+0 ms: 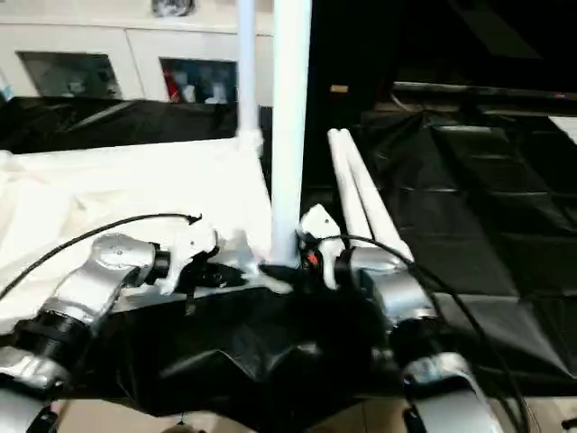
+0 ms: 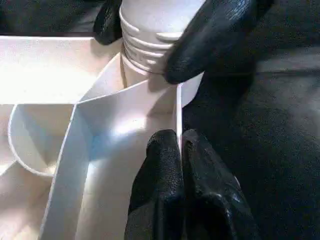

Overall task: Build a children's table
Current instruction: Rotate leg to tighten

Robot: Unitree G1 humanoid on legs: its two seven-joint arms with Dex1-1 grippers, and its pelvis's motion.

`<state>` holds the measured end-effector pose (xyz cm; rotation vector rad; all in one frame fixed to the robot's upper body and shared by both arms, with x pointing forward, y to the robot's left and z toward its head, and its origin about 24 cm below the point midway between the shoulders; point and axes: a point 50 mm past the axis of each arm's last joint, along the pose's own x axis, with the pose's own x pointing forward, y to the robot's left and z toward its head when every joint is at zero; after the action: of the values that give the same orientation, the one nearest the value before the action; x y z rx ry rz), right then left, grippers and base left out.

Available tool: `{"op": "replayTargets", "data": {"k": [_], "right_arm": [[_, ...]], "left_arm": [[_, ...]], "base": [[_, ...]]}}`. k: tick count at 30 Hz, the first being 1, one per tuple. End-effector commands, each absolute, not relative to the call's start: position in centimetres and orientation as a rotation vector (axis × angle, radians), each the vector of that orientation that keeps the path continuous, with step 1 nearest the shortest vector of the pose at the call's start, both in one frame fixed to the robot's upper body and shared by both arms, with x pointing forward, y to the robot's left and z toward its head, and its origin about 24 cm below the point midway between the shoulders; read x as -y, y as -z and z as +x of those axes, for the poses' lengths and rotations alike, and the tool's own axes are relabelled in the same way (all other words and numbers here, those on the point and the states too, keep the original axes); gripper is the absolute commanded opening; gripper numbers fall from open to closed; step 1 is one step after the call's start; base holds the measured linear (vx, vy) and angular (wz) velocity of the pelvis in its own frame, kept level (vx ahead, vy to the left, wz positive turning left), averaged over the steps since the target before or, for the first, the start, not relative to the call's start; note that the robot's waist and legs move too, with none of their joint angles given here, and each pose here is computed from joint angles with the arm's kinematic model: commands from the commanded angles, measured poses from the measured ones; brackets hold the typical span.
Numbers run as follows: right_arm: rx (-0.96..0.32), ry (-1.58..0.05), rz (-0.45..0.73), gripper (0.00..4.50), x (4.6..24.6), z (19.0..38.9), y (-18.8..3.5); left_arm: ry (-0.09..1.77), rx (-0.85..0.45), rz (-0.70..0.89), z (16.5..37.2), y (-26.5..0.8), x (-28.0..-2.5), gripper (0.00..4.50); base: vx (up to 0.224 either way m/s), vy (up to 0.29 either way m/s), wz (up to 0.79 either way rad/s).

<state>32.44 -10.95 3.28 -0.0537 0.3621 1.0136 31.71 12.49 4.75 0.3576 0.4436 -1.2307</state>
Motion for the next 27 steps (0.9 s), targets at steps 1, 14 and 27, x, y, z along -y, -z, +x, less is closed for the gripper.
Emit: {"op": "replayTargets", "data": {"k": [1, 14, 27], "right_arm": [[-0.468, -0.872, -0.064, 2.77, 9.9, 32.5, -1.2], [-0.389, -0.705, 0.028, 3.31, 5.3, 34.2, -2.7], [-0.315, -0.994, -0.041, 4.07, 7.9, 33.3, -4.1]], "left_arm": [[1.174, -0.355, 0.312, 32.9, -6.0, -10.2, 0.0], [1.027, -0.296, 0.287, 34.8, -6.9, -6.9, 0.0], [1.262, -0.303, 0.295, 32.5, -6.2, -8.7, 0.0]], "base": [[0.0, 0.0, 0.0], [0.0, 0.0, 0.0], [0.0, 0.0, 0.0]]}}
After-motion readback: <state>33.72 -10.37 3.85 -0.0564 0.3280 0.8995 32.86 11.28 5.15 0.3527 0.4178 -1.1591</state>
